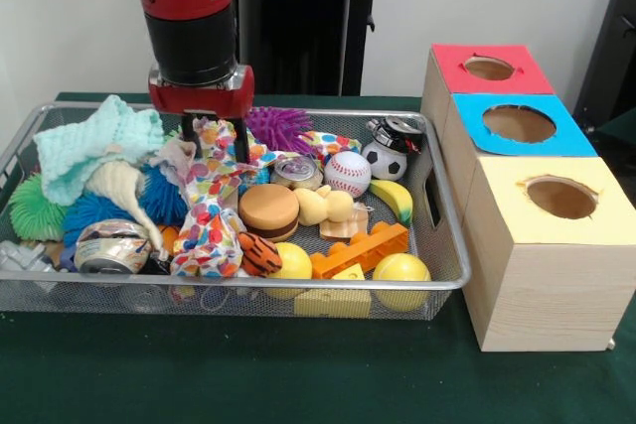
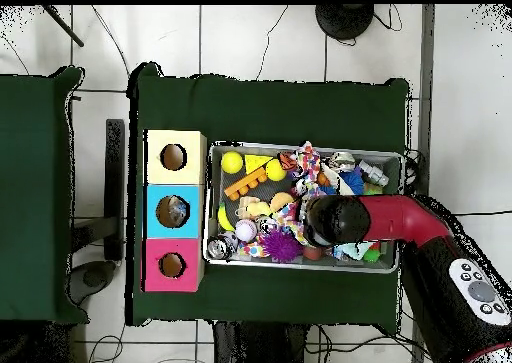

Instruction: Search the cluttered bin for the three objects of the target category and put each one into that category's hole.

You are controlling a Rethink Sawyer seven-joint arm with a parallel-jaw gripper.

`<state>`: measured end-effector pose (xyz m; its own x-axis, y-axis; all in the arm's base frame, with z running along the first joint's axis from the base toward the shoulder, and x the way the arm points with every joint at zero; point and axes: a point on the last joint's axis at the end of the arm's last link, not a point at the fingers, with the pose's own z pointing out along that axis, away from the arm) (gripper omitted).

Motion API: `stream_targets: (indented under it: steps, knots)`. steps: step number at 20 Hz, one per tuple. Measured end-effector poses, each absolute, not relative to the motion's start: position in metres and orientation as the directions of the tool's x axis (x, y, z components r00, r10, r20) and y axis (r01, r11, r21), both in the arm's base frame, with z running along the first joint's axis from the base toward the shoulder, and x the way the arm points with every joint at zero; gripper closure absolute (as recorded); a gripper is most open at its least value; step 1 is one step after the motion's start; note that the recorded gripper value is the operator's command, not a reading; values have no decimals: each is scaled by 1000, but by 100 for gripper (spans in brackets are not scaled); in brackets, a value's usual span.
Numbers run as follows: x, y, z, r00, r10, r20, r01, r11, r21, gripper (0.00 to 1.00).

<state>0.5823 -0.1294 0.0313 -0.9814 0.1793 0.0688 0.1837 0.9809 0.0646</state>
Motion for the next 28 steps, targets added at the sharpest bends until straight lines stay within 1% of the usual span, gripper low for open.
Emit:
stream_targets:
  steps: [6, 10, 15, 21, 28]
  knots:
    - [582, -119, 37, -986, 151, 69, 153, 988, 21, 0]
    - [589, -118, 53, -988, 144, 53, 144, 990, -2, 0]
    - [595, -129, 72, -986, 161, 43, 160, 987, -24, 0]
    - [594, -158, 92, -978, 203, 35, 202, 978, -52, 0]
    - [590, -187, 100, -969, 246, 20, 244, 968, -64, 0]
